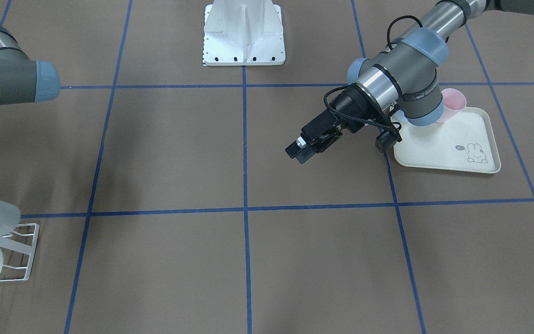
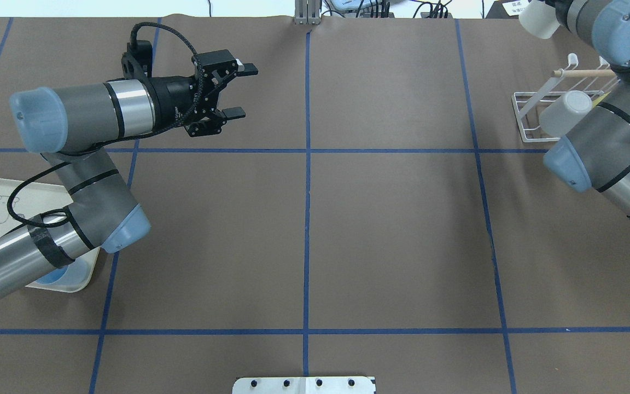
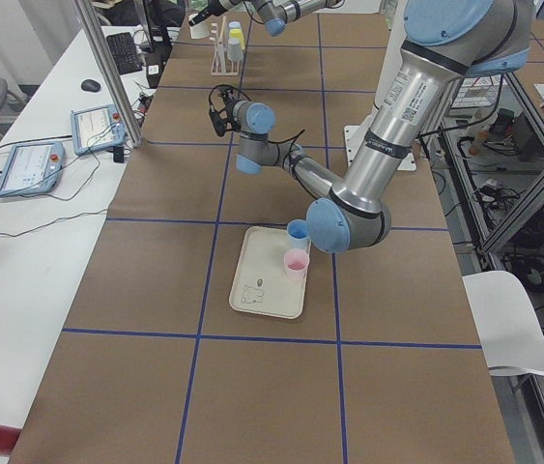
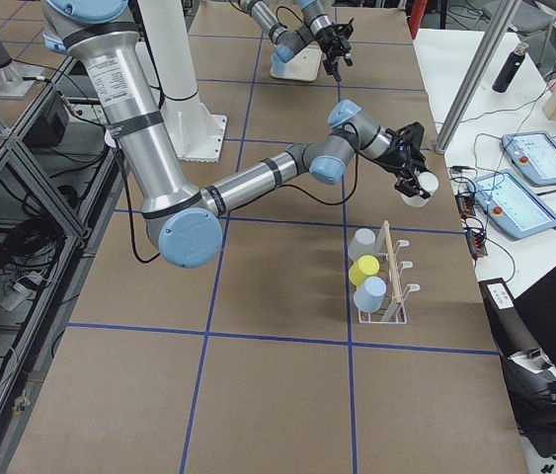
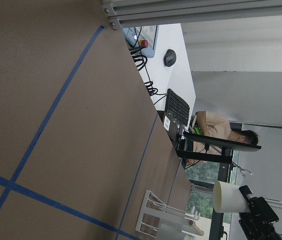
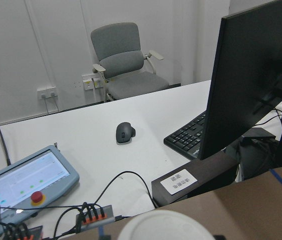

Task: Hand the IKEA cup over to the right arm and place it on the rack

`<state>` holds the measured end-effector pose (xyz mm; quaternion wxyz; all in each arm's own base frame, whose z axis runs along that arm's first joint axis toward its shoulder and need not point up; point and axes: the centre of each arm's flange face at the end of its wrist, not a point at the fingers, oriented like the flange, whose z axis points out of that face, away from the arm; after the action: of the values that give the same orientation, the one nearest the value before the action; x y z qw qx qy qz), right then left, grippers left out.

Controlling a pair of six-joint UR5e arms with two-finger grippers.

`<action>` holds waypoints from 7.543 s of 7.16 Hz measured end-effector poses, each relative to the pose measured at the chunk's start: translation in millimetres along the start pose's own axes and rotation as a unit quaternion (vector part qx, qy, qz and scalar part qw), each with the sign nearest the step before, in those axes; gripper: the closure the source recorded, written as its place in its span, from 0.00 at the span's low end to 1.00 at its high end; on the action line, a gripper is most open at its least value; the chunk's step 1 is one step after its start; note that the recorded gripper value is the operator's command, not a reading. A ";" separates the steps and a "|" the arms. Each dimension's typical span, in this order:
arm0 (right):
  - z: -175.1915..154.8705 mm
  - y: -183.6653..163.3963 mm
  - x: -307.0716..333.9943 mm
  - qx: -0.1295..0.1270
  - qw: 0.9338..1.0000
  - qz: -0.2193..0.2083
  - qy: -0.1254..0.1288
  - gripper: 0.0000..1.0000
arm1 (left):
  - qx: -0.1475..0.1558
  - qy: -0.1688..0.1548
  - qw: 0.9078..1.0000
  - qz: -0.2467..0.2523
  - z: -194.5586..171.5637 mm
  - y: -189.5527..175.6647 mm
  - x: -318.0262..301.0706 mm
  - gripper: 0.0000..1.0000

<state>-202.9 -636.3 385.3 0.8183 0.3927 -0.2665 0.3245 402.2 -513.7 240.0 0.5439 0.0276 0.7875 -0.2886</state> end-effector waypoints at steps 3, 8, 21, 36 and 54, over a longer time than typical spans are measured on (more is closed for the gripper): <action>17.2 17.0 36.8 0.006 0.999 -0.017 0.035 0.94 | 0.003 -0.006 1.000 0.001 1.3 -1.3 -2.4 0.00; 56.6 41.2 66.2 0.008 0.999 -0.022 0.048 0.91 | 0.002 -0.005 1.000 0.001 2.0 0.2 -2.4 0.00; 39.6 64.9 74.0 0.012 1.000 -0.017 0.018 0.00 | 0.010 -0.011 1.000 0.011 -10.9 -13.2 -7.9 0.00; -50.6 87.0 58.8 -0.062 0.995 -0.016 -0.080 0.00 | -0.086 -0.414 0.854 0.302 -369.7 -161.9 -257.1 0.00; -84.9 110.1 22.7 -0.093 0.988 0.003 -0.126 0.00 | -0.069 -0.388 0.883 0.254 -349.8 -123.5 -163.9 1.00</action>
<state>-254.3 -506.8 406.0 0.8099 0.3520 -0.3980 0.2485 130.7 -402.6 520.1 0.8613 0.0751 0.4971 -0.0734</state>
